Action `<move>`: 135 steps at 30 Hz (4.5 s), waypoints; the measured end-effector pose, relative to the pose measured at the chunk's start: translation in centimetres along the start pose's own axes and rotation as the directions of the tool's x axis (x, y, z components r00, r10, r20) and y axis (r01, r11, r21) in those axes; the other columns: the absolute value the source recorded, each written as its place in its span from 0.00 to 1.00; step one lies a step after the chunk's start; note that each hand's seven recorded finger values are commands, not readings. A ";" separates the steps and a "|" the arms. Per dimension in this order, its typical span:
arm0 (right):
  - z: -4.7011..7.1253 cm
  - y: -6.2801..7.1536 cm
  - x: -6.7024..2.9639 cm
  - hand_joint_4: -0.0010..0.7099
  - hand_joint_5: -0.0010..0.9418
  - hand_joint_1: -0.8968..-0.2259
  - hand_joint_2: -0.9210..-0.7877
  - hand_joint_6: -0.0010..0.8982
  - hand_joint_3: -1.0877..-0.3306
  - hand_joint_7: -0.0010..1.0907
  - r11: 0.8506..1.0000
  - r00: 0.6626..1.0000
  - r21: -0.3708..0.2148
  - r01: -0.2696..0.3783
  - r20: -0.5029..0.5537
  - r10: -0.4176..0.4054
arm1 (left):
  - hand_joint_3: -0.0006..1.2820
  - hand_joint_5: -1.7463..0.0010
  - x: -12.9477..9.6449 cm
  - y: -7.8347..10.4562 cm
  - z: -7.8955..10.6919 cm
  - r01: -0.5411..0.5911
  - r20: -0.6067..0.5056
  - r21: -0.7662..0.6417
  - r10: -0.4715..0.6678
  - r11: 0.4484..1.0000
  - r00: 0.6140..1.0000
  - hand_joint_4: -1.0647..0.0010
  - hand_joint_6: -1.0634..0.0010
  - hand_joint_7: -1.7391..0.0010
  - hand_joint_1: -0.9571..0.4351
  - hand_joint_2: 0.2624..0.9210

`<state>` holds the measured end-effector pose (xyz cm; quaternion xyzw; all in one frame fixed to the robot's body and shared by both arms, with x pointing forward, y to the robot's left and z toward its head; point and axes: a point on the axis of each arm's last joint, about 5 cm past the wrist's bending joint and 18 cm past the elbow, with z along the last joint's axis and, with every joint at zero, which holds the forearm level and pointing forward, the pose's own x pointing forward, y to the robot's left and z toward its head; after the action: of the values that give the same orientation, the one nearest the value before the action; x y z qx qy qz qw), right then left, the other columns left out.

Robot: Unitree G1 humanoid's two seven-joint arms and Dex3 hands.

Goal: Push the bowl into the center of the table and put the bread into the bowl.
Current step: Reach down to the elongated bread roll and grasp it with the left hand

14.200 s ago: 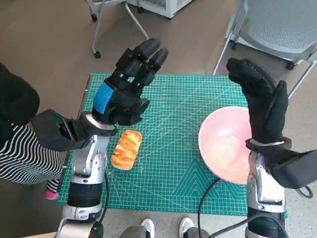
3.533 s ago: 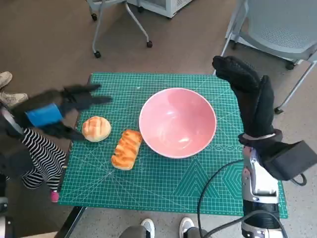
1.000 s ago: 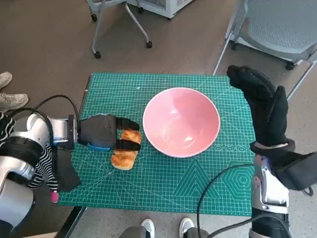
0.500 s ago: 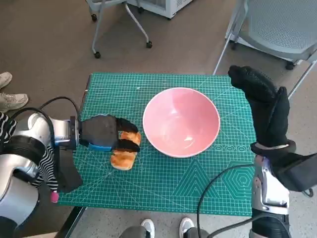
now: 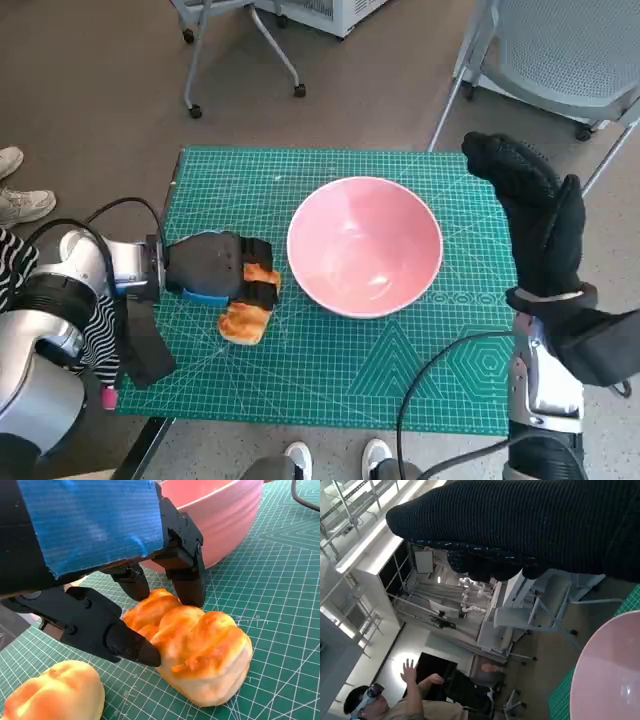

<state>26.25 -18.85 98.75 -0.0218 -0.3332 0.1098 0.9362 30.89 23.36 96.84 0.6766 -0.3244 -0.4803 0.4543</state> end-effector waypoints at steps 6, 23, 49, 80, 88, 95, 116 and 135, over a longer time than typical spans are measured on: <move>-0.1 0.1 -0.01 0.30 0.00 0.25 0.00 0.11 0.49 0.53 1.000 1.000 0.002 0.002 -0.001 -0.002 | 0.02 0.43 0.1 0.1 0.0 -0.004 -0.006 -0.009 0.004 1.000 1.000 0.29 0.39 0.30 0.69 1.00; -0.2 0.1 -0.09 0.29 0.00 0.26 0.00 0.10 0.46 0.53 1.000 1.000 0.003 0.003 -0.002 -0.003 | 0.01 0.45 -0.2 0.2 0.3 -0.028 -0.020 -0.089 0.026 0.996 0.999 0.28 0.34 0.31 0.69 0.99; -0.4 0.1 -0.19 0.29 0.00 0.26 0.00 0.10 0.46 0.52 1.000 1.000 0.004 0.006 -0.008 -0.006 | 0.01 0.46 -3.1 3.2 -0.4 -0.177 -0.095 -0.248 0.158 0.952 0.983 0.28 0.32 0.31 0.69 0.99; -0.7 0.2 -0.31 0.29 0.00 0.27 0.00 0.09 0.46 0.52 1.000 1.000 0.012 0.011 -0.010 -0.011 | 0.01 0.88 -5.5 4.4 -0.2 -0.236 -0.192 -0.283 0.186 0.929 0.964 0.82 0.84 0.75 0.52 0.69; -0.9 0.3 -0.37 0.29 0.00 0.26 0.00 0.10 0.46 0.52 1.000 1.000 0.020 0.016 -0.020 -0.016 | 0.00 0.99 -5.9 5.0 0.0 -0.019 -0.153 -0.234 -0.018 0.972 0.988 0.93 0.96 0.86 0.31 0.55; -0.9 0.3 -0.35 0.29 0.00 0.25 0.00 0.10 0.46 0.52 1.000 1.000 0.021 0.016 -0.020 -0.016 | 0.00 1.00 -6.1 5.0 0.3 0.046 -0.123 -0.213 -0.074 0.976 0.990 0.94 0.95 0.86 0.31 0.55; -0.9 0.2 -0.32 0.28 0.00 0.25 0.00 0.10 0.46 0.52 1.000 1.000 0.019 0.014 -0.017 -0.014 | 0.01 0.99 -4.2 3.6 1.0 0.088 -0.020 -0.139 -0.092 0.986 0.996 0.90 0.90 0.85 0.34 0.58; -0.5 0.1 -0.50 0.28 0.00 0.26 0.00 0.10 0.46 0.52 1.000 1.000 0.008 0.013 -0.006 -0.013 | 0.01 0.99 -1.5 1.3 1.6 0.099 0.038 -0.162 -0.094 0.982 0.995 0.80 0.81 0.86 0.43 0.64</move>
<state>26.20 -18.83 98.01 -0.0161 -0.3303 0.1051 0.9379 28.87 23.65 98.40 0.6446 -0.2573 -0.5370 0.4795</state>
